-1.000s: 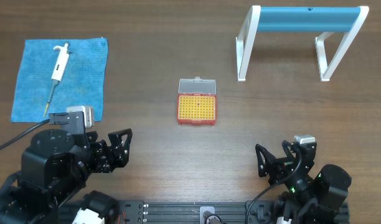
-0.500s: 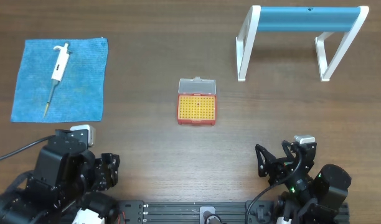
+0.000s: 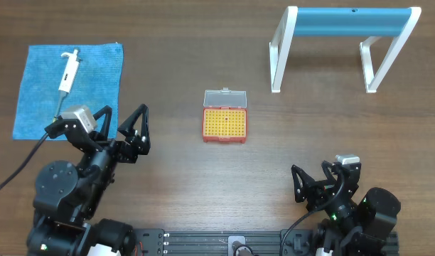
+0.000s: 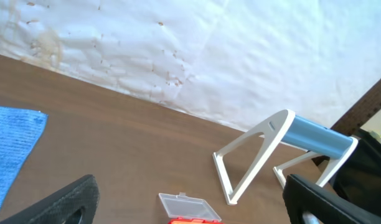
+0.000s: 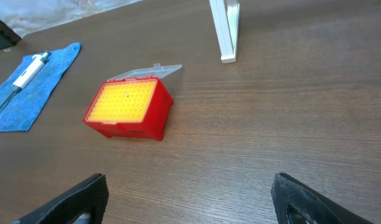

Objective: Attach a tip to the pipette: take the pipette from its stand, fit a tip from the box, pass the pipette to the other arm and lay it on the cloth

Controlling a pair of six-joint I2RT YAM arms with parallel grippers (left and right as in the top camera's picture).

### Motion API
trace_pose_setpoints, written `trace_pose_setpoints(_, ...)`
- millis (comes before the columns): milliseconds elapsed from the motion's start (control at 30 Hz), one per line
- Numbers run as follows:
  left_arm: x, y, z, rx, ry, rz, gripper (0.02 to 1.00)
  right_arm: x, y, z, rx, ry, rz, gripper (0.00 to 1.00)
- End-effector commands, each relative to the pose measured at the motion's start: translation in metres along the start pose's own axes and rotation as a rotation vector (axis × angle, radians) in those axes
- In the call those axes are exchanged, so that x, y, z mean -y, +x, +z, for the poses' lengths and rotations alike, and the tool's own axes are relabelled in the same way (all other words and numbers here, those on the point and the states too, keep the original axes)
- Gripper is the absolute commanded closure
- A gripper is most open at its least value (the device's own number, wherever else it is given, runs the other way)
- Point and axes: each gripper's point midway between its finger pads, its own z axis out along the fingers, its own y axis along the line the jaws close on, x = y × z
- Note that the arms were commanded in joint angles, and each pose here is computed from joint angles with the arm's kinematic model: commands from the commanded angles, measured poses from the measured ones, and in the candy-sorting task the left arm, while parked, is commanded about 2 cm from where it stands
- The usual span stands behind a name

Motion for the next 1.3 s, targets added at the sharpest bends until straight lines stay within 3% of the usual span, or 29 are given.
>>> trace_pose_setpoints(33,-0.019,-0.014,0.007,0.15,-0.004,0.0,0.062,0.001,0.0,0.0,0.007,0.003,0.008,0.143)
trace_pose_setpoints(133,-0.048,-0.003,0.003,0.346,0.018,0.029,0.062,0.001,0.0,0.0,0.007,0.003,0.008,0.141)
trace_pose_setpoints(233,-0.073,0.026,-0.008,0.39,0.009,0.064,0.06,0.001,0.0,0.0,0.007,0.003,0.008,0.143)
trace_pose_setpoints(333,-0.08,0.043,-0.009,0.408,-0.059,0.461,0.06,0.001,0.0,0.0,0.007,0.003,0.008,0.141)
trace_pose_setpoints(500,-0.114,0.113,0.012,0.12,-0.097,0.405,0.023,0.001,0.0,0.0,0.007,0.003,0.008,0.143)
trace_pose_setpoints(567,-0.127,0.107,0.01,0.145,-0.182,0.4,0.023,0.001,0.0,0.0,0.007,0.003,0.007,0.143)
trace_pose_setpoints(1033,-0.128,0.106,0.009,0.144,-0.188,0.4,0.023,-0.002,0.001,0.0,0.0,-0.011,0.0,0.128)
trace_pose_setpoints(1100,-0.128,0.106,0.009,0.144,-0.188,0.4,0.023,-0.009,-0.007,-0.001,0.036,-0.021,-0.132,0.143)
trace_pose_setpoints(1133,-0.128,0.106,0.009,0.144,-0.188,0.4,0.02,-0.015,-0.038,-0.005,0.185,-0.011,-0.25,0.143)
trace_pose_setpoints(1167,-0.128,0.106,0.009,0.144,-0.188,0.4,0.023,-0.005,-0.089,-0.013,0.43,0.111,-0.338,0.143)
trace_pose_setpoints(1233,-0.128,0.106,0.009,0.144,-0.188,0.4,0.023,0.013,-0.12,-0.014,0.654,0.249,-0.397,0.143)
trace_pose_setpoints(1300,-0.128,0.106,0.009,0.144,-0.188,0.4,0.023,0.029,-0.094,0.019,0.644,0.252,-0.403,0.143)
